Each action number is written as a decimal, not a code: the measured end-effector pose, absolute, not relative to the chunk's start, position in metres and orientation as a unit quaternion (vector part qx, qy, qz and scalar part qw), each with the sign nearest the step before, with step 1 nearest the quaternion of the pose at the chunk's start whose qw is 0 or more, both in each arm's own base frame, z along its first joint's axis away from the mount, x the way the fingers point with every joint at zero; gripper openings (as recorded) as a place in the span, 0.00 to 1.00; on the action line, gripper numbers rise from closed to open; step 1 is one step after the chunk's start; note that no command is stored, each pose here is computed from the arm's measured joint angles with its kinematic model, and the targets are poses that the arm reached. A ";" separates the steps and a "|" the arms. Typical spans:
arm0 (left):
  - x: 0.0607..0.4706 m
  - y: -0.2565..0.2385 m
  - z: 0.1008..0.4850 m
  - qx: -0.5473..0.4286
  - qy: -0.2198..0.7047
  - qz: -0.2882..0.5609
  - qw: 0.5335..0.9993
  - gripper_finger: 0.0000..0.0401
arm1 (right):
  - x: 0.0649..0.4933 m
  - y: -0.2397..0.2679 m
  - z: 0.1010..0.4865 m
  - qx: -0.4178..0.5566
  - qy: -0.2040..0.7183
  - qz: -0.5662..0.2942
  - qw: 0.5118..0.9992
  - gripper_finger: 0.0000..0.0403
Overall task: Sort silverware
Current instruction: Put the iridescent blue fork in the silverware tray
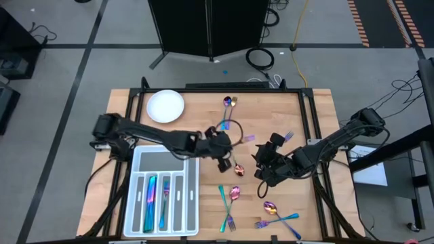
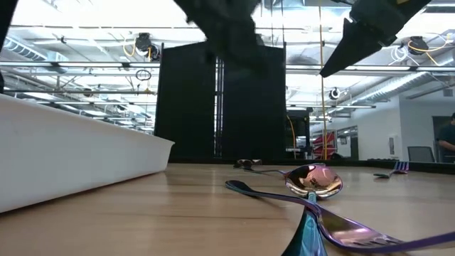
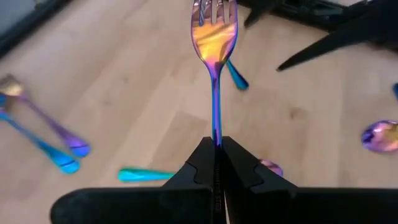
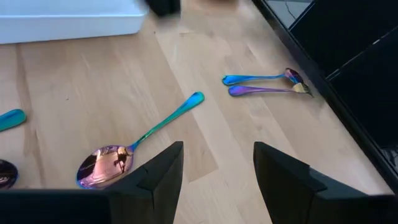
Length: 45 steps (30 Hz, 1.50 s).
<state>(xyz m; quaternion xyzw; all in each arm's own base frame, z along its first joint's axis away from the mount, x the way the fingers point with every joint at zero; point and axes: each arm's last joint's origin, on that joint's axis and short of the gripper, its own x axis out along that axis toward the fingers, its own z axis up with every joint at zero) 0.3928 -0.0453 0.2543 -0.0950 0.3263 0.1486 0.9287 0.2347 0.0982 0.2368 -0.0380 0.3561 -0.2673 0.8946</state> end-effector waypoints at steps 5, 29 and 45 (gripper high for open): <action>0.355 -0.049 0.302 -0.091 0.315 0.143 0.934 0.02 | 0.235 0.099 0.237 -0.029 0.354 -0.268 0.896 0.46; 0.281 -0.124 0.260 -0.252 -0.075 -0.207 0.942 0.02 | 0.290 0.142 0.266 0.004 0.137 -0.035 0.990 0.46; 0.308 -0.146 0.260 -0.193 -0.103 -0.336 0.916 0.05 | 0.306 0.149 0.303 0.008 -0.115 0.180 0.977 0.46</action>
